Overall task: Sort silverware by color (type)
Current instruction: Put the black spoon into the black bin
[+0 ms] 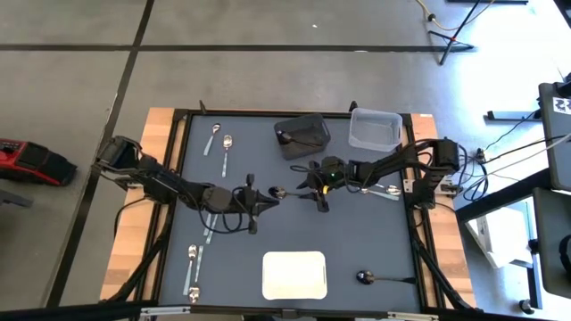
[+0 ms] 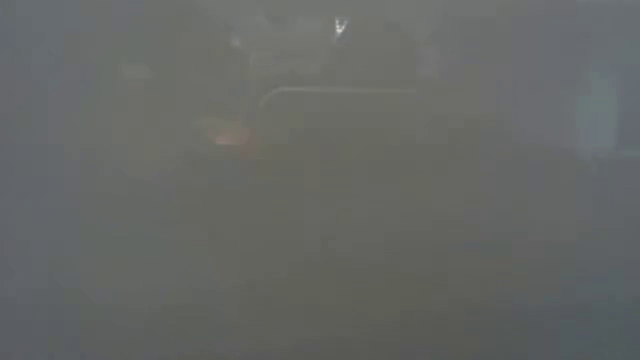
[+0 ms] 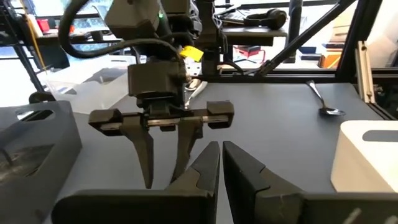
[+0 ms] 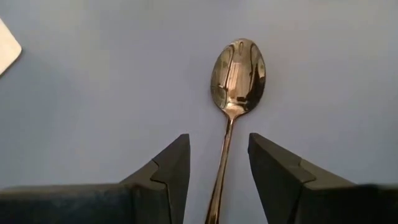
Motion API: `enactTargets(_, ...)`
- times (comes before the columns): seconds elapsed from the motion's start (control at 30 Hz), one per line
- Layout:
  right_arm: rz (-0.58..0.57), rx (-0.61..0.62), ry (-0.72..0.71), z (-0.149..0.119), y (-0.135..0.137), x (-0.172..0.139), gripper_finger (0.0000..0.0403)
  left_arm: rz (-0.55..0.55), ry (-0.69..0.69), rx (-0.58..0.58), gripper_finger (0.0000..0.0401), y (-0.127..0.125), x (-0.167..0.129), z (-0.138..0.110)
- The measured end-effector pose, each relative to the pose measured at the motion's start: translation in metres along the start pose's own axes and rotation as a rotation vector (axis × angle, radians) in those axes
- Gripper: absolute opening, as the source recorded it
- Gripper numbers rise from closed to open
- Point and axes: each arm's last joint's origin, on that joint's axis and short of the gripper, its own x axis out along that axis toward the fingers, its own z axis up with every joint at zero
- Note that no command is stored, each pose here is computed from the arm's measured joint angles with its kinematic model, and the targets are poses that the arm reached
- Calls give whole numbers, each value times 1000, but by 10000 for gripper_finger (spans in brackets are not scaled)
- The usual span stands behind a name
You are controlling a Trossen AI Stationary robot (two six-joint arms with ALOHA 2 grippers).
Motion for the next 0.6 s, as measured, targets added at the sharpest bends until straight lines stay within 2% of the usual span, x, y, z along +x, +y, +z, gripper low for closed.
enactTargets(0.43,-3,-8,-26,3,0,0,154,-6,4,4,15,-1,0,0)
enactTargets(0.6,23,-39,-62,3,12,9,154,-5,5,5,15,0,0,-1)
